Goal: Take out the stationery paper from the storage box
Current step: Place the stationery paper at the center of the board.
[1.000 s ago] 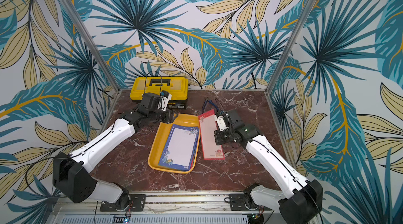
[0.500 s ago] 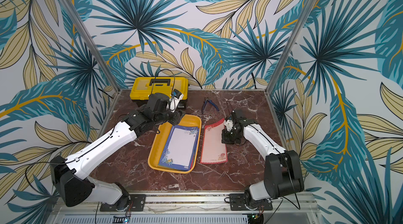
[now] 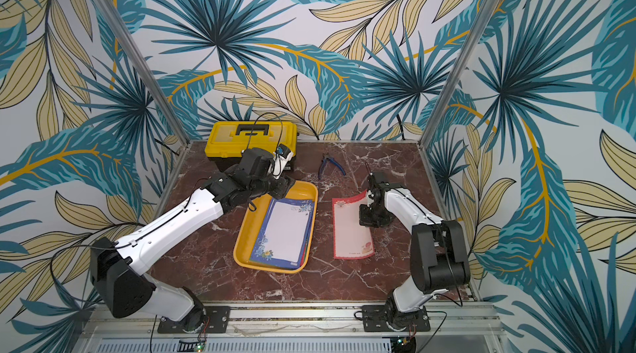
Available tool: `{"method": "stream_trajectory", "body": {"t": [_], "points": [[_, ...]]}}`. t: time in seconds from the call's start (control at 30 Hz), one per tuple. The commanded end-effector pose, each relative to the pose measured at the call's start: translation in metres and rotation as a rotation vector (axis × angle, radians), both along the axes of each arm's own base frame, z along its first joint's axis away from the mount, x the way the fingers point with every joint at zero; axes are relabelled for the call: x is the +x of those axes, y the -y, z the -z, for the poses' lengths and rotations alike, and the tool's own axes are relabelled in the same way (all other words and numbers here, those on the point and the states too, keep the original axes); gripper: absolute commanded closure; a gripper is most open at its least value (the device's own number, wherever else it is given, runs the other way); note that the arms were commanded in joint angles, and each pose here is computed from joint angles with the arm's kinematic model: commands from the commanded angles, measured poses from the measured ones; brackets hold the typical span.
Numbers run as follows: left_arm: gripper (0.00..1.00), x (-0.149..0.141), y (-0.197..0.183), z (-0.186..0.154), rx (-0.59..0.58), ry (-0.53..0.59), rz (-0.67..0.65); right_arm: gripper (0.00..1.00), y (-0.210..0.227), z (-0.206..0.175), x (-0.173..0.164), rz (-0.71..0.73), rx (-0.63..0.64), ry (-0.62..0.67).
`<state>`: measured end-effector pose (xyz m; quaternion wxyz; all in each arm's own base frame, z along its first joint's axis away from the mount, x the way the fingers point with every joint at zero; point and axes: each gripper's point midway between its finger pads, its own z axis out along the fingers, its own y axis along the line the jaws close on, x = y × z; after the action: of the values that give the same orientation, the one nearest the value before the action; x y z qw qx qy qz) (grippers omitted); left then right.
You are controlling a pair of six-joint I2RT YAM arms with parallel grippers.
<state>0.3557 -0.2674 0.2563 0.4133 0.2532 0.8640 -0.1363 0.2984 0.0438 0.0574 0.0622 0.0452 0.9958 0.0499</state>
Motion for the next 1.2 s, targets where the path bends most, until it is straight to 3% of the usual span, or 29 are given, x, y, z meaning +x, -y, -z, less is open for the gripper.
{"method": "stream_trajectory", "body": {"t": [0.0,0.37,0.53,0.83,1.0,1.17], "points": [[0.42,0.001,0.004,-0.002,-0.024,-0.014,-0.012,1.00,0.010,0.005,0.007,0.019,-0.056,-0.007],[0.41,-0.005,-0.003,0.001,-0.032,-0.028,-0.039,0.96,0.028,0.009,0.019,0.057,-0.159,0.043],[0.41,-0.007,-0.005,0.004,-0.037,-0.038,-0.047,0.85,0.036,0.005,0.023,0.070,-0.198,0.067],[0.42,-0.007,-0.012,0.012,-0.002,-0.053,-0.076,0.50,0.052,-0.006,0.026,0.108,-0.278,0.110],[0.41,-0.008,-0.015,0.020,0.024,-0.078,-0.082,0.44,0.063,-0.019,0.026,0.145,-0.326,0.146],[0.42,-0.007,-0.021,0.029,0.057,-0.117,-0.111,0.43,0.062,-0.041,0.025,0.178,-0.304,0.211]]}}
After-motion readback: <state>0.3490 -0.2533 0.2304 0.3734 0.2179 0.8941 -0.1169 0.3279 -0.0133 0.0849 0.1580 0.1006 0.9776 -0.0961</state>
